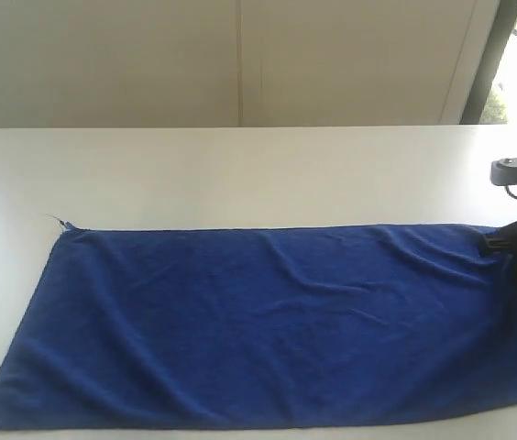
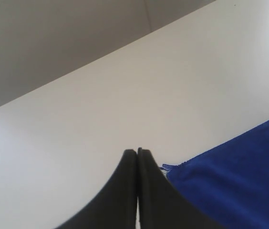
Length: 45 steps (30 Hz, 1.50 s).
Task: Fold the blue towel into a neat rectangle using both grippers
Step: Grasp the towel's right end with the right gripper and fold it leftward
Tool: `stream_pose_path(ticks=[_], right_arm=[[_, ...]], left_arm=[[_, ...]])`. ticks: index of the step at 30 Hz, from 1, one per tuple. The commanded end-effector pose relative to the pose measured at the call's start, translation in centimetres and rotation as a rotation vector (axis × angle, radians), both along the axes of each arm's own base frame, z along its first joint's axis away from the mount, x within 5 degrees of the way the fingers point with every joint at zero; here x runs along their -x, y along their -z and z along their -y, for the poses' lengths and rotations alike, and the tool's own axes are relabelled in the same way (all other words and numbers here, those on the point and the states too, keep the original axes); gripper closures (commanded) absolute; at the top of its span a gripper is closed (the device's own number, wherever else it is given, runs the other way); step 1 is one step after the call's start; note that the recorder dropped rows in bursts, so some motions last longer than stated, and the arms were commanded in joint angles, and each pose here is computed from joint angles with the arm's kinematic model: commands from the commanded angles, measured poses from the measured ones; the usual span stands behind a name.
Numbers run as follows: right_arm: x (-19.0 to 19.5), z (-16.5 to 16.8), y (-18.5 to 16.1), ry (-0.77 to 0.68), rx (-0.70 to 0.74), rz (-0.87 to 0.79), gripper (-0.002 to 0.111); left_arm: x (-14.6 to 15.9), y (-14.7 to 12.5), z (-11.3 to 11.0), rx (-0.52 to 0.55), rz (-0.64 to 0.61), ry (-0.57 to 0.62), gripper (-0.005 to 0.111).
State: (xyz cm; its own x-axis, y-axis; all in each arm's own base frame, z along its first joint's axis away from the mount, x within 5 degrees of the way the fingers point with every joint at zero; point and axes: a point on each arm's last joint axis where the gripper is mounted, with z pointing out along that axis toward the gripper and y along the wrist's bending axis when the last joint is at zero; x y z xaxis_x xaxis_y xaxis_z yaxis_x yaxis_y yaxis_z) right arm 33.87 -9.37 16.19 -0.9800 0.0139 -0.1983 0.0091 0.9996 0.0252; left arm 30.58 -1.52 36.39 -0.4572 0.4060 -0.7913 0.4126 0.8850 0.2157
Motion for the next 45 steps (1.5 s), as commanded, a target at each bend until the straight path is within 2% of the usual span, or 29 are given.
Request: stream_pose_path(ticks=[1,8,12,21,24,32,45], right_arm=[[-0.7,-2.5,-0.7,-0.08,0.0,0.012,0.101],[-2.1,-7.0,-3.0,-0.203,-0.015,0.043,0.101],[-2.9,-10.8,-4.5,-0.28,-0.05,0.088,0.102],[-3.1,-22.2,-8.2,-0.531,-0.131,0.231,0.102],[-2.8,-24.4,-8.8,-0.571,-0.15,0.267,0.102],[-2.9,-32.6,-8.9,-0.718,-0.229,0.313,0.102],[-2.8,-41.8,-8.5,-0.886,-0.281,0.378,0.102]], left_arm=[[0.3,0.0,0.0,0.012,-0.004,-0.002,0.107],[0.3,0.0,0.0,0.012,-0.004,-0.002,0.107],[0.3,0.0,0.0,0.012,-0.004,-0.002,0.107],[0.3,0.0,0.0,0.015,-0.007,-0.003,0.107],[0.3,0.0,0.0,0.015,-0.007,-0.003,0.107],[0.3,0.0,0.0,0.015,-0.005,-0.004,0.107],[0.3,0.0,-0.2,-0.022,-0.006,-0.003,0.107]])
